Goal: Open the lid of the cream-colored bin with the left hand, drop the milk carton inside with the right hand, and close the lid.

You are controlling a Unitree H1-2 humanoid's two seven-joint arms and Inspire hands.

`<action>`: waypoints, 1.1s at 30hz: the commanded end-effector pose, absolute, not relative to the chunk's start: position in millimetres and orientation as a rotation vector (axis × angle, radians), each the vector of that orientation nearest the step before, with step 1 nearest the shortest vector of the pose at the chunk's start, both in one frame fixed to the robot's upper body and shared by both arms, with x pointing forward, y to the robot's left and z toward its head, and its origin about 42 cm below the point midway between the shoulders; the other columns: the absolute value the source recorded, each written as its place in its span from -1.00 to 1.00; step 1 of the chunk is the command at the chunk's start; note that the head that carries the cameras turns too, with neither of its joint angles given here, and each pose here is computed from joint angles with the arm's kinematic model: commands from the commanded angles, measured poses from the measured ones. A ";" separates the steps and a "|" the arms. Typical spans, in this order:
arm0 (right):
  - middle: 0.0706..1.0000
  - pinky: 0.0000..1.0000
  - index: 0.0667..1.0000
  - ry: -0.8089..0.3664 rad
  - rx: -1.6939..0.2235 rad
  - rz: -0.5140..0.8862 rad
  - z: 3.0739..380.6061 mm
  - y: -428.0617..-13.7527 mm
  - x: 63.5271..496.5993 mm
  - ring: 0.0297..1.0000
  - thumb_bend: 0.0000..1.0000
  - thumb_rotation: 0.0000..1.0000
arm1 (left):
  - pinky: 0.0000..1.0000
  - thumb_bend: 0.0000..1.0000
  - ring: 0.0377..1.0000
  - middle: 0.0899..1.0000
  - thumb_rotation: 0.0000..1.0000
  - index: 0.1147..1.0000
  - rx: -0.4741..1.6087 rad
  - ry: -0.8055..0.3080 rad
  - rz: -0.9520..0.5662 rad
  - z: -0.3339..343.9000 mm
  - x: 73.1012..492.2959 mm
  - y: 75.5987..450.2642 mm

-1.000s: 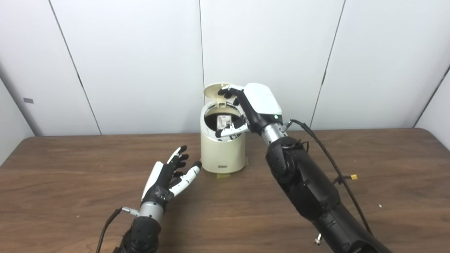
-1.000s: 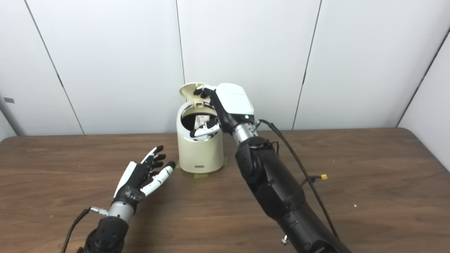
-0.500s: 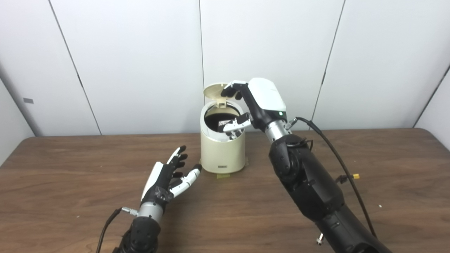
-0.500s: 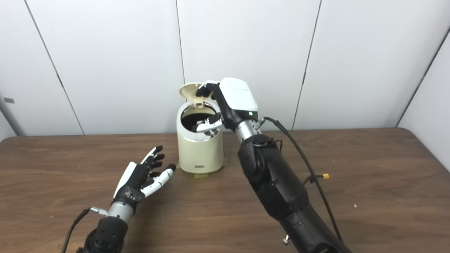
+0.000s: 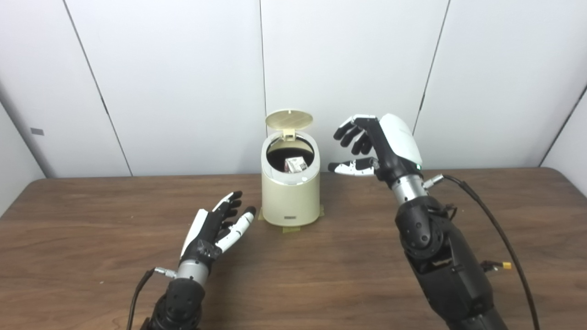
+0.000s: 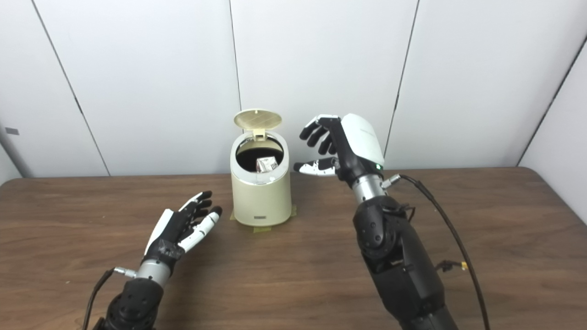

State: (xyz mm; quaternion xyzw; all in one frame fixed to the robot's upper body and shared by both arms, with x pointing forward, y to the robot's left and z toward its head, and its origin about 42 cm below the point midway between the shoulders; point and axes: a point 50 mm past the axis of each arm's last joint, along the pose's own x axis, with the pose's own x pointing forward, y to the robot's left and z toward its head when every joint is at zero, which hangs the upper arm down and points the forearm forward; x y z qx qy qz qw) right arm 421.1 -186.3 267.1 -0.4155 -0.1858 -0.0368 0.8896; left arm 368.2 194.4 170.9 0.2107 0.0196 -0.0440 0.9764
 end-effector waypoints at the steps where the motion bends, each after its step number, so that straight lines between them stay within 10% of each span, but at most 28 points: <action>1: -0.15 -0.16 0.04 -0.412 -0.777 -0.126 284.3 -187.6 417.6 -0.23 0.03 -1.00 | 0.74 -0.20 0.81 0.79 0.25 0.84 0.421 -0.065 -0.093 201.1 382.5 193.5; 8: -0.10 -0.17 -0.08 -0.247 -0.386 -0.056 248.8 -198.1 394.7 -0.06 0.05 -0.98 | 0.81 -0.22 0.84 0.79 0.35 0.83 0.406 -0.091 -0.139 219.6 395.9 199.7; 9: 0.03 -0.14 -0.08 -0.242 -0.360 -0.045 241.8 -199.8 391.1 0.00 0.03 -0.83 | 0.78 -0.20 0.83 0.78 0.40 0.84 0.398 -0.094 -0.145 223.7 399.4 199.6; 10: 0.22 -0.01 0.38 -0.236 -0.337 -0.038 235.0 -201.8 388.1 0.15 0.15 -0.11 | 0.71 -0.21 0.80 0.75 0.42 0.84 0.391 -0.098 -0.147 228.0 403.1 198.9; 15: 0.39 0.14 0.56 -0.166 -0.256 -0.059 205.7 -206.4 372.7 0.31 0.17 0.44 | 0.73 -0.24 0.79 0.79 0.49 0.85 0.358 -0.151 -0.170 246.5 419.1 195.2; 33: 0.63 0.40 0.65 -0.027 -0.128 -0.063 145.4 -198.3 340.5 0.61 -0.02 0.90 | 0.88 -0.12 0.89 0.86 0.99 0.92 0.315 -0.261 -0.200 297.6 478.4 180.3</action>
